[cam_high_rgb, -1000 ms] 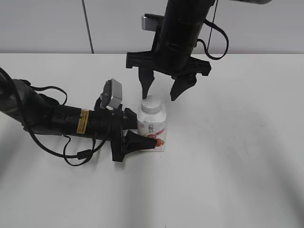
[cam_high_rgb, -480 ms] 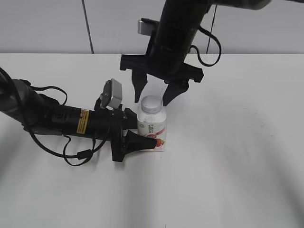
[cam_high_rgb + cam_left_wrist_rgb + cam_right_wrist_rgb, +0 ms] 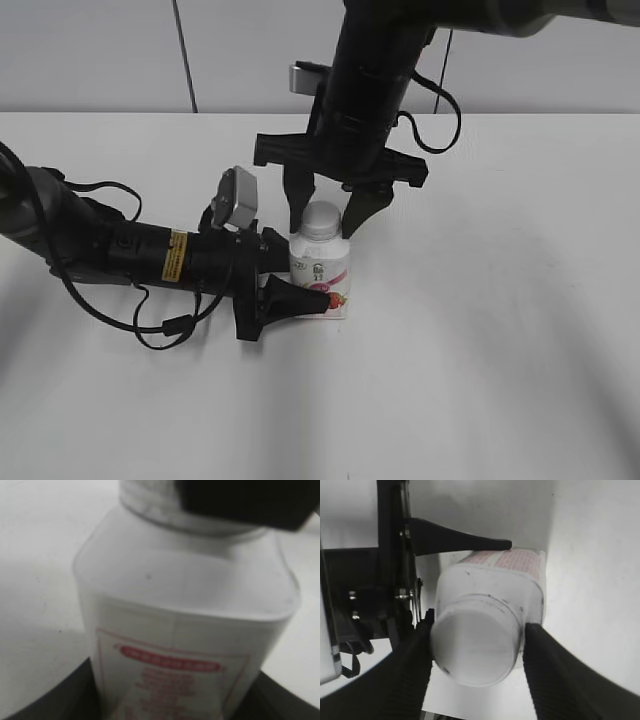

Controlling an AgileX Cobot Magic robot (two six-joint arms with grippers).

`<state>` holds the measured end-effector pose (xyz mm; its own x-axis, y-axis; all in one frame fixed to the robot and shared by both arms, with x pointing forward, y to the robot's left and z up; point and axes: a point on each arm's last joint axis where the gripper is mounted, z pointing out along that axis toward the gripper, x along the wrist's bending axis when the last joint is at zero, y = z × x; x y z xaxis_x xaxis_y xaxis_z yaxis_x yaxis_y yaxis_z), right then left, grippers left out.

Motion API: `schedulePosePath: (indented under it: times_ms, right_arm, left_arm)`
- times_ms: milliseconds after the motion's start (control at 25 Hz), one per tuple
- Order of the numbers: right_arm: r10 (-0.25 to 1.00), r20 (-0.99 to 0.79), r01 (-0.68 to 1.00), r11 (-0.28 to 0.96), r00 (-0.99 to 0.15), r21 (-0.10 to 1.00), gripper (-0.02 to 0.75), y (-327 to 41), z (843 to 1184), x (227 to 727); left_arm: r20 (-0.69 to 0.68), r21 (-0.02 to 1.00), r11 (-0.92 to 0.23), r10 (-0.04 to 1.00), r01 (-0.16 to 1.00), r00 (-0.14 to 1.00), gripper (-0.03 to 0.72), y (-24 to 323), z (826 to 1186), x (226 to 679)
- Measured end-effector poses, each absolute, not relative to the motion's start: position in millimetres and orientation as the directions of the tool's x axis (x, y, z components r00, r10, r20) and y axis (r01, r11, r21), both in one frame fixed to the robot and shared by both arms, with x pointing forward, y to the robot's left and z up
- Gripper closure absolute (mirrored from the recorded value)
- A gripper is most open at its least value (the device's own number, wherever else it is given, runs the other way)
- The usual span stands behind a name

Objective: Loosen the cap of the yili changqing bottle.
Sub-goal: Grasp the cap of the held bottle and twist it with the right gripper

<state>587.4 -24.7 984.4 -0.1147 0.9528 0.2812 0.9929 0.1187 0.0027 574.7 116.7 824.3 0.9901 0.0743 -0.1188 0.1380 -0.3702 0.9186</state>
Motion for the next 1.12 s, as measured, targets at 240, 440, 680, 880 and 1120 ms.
schedulePosePath:
  times_ms: [240, 440, 680, 880, 1120]
  right_arm:
    - [0.953, 0.278, 0.992, 0.124, -0.119, 0.001, 0.33, -25.0, 984.8, 587.2]
    - [0.95, 0.271, 0.987, 0.161, -0.157, 0.009, 0.333, -24.7, 987.6, 588.4]
    - [0.935, 0.262, 0.971, 0.239, -0.238, 0.029, 0.337, -23.5, 990.1, 591.0]
    - [0.918, 0.259, 0.953, 0.3, -0.301, 0.044, 0.337, -23.6, 990.1, 590.8]
    - [0.824, 0.242, 0.858, 0.503, -0.513, 0.104, 0.338, -23.6, 990.4, 590.9]
  left_arm:
    - [-0.116, 0.918, -0.372, 0.073, 0.135, 0.991, 0.278, 116.7, 824.1, 574.7]
    - [-0.116, 0.918, -0.372, 0.073, 0.135, 0.991, 0.278, 116.7, 824.1, 574.7]
    - [-0.118, 0.919, -0.369, 0.073, 0.137, 0.99, 0.279, 116.6, 824.4, 574.7]
    - [-0.119, 0.919, -0.369, 0.074, 0.138, 0.99, 0.281, 116.6, 824.4, 574.7]
    - [-0.119, 0.919, -0.37, 0.072, 0.137, 0.99, 0.286, 116.6, 824.4, 574.5]
